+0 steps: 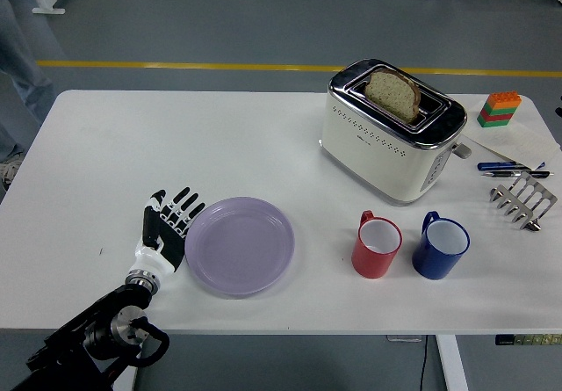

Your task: Push plate across desktop,pick up the break from the machine,place the break in the plate

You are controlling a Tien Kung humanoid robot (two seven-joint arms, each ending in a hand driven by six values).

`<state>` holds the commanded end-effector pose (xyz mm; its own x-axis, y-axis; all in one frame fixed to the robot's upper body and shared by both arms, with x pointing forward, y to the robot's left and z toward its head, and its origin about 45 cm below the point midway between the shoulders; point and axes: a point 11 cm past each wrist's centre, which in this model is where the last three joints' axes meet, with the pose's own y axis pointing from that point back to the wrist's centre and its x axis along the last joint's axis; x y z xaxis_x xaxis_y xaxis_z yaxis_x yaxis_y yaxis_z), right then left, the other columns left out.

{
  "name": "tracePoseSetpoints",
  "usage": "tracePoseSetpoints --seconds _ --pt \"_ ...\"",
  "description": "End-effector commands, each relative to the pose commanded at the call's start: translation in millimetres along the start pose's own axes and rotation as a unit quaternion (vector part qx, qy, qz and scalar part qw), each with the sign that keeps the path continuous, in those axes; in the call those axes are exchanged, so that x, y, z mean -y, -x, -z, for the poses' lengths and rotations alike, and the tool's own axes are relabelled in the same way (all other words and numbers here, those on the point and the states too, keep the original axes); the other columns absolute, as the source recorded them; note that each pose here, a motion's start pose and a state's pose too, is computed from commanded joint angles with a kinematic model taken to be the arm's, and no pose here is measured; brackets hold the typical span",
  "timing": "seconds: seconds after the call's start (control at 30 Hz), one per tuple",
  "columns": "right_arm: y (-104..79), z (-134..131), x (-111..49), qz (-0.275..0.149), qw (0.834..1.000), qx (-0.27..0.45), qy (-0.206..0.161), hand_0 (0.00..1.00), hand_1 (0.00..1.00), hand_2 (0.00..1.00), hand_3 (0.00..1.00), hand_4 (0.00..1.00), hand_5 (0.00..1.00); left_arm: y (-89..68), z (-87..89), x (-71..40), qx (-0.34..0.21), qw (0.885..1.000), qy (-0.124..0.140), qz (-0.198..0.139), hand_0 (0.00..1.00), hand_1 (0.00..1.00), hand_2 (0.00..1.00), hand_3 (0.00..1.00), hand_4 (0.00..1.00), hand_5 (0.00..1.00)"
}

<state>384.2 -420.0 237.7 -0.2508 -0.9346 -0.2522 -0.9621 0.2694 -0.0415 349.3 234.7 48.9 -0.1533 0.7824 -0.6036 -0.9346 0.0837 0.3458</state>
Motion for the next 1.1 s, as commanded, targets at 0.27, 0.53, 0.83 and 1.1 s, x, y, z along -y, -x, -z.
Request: tracePoseSetpoints --seconds 0.27,0.53,0.83,1.1 --pt "1.1 -3 -1.1 0.002 1.000 -0.001 0.004 0.730 0.694 0.692 0.642 0.503 0.232 9.3 3.9 4.6 -0.006 1.000 -0.009 0.009 0.794 0.793 0.816 0.758 0.578 0.998" --pt "2.4 -5 -1.6 0.003 1.000 -0.001 0.006 0.730 0.694 0.691 0.642 0.503 0.232 21.0 8.5 7.4 -0.016 1.000 -0.016 0.021 0.793 0.792 0.816 0.758 0.578 0.998" --pt "3.4 -4 -0.6 0.004 1.000 0.000 0.004 0.730 0.694 0.691 0.641 0.503 0.232 33.7 10.9 12.6 -0.019 0.999 -0.021 0.032 0.791 0.791 0.813 0.758 0.579 0.998" --pt "3.8 -2 0.4 0.004 1.000 0.001 0.002 0.731 0.694 0.691 0.641 0.502 0.232 35.1 15.0 14.2 -0.023 0.999 -0.029 0.033 0.791 0.791 0.813 0.758 0.578 0.998"
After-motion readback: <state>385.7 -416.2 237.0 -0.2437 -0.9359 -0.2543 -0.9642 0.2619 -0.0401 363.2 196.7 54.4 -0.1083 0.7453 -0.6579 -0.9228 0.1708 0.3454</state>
